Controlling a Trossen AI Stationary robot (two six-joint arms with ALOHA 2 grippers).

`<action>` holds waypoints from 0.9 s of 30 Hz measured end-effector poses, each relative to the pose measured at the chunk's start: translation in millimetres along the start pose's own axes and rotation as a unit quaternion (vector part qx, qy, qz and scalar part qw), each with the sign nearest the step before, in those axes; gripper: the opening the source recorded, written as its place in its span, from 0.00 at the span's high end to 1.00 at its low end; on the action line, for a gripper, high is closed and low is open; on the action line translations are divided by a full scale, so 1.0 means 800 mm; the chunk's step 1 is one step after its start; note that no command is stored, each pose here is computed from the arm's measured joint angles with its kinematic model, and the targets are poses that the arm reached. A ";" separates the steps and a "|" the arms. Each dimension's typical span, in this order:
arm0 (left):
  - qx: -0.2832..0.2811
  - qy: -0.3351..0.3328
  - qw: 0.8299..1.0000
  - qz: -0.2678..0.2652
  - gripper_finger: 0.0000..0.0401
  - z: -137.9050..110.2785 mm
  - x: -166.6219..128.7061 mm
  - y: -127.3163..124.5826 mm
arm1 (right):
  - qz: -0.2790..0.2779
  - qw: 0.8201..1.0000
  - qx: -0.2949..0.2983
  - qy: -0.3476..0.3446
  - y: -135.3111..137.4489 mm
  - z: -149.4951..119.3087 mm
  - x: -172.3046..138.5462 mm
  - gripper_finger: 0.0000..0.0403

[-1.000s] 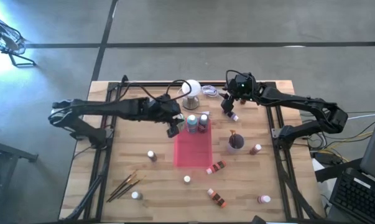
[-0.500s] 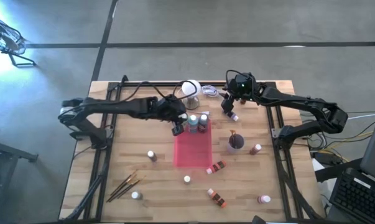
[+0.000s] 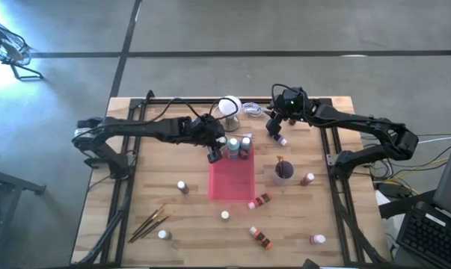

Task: Pick & Place Paint Supplies
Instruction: Put the large green paint bottle into the red bin, then put the orange paintbrush into the purple cup

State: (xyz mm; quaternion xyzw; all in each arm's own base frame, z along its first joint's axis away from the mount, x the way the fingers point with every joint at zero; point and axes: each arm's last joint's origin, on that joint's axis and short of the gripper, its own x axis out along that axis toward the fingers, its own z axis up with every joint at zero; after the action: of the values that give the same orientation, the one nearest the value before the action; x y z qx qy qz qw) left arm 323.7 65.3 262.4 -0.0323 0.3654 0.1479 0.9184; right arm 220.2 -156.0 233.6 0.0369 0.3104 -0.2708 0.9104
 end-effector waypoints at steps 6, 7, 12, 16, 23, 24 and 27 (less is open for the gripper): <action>-0.001 -0.013 1.000 0.001 0.60 0.004 -0.013 0.001 | 0.001 1.000 0.000 0.000 0.000 0.000 0.000 0.83; -0.001 -0.014 1.000 0.001 0.60 0.004 -0.015 0.002 | 0.001 1.000 0.000 0.000 0.000 0.000 0.000 0.83; -0.001 -0.016 1.000 0.001 0.60 0.004 -0.026 0.003 | 0.001 1.000 0.000 0.000 0.000 0.000 0.000 0.79; -0.002 -0.024 1.000 0.000 0.60 0.009 -0.054 0.006 | 0.001 1.000 -0.002 0.000 0.000 0.000 0.000 0.76; -0.012 -0.057 0.998 -0.003 0.59 0.016 -0.129 0.013 | 0.000 1.000 -0.004 0.001 0.000 0.000 0.000 0.70; -0.014 -0.059 0.998 -0.003 0.59 0.013 -0.138 0.014 | 0.000 1.000 -0.003 0.002 0.000 -0.001 0.000 0.69; -0.021 -0.066 0.998 -0.004 0.59 -0.002 -0.161 0.018 | 0.000 1.000 -0.002 0.005 0.000 -0.002 0.000 0.67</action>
State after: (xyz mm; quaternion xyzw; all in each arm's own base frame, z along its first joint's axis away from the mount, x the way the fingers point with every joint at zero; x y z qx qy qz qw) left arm 229.8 46.6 349.8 -0.0428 0.3003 0.1536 0.9404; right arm 219.5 -155.6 232.2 0.0369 0.3157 -0.2704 0.9088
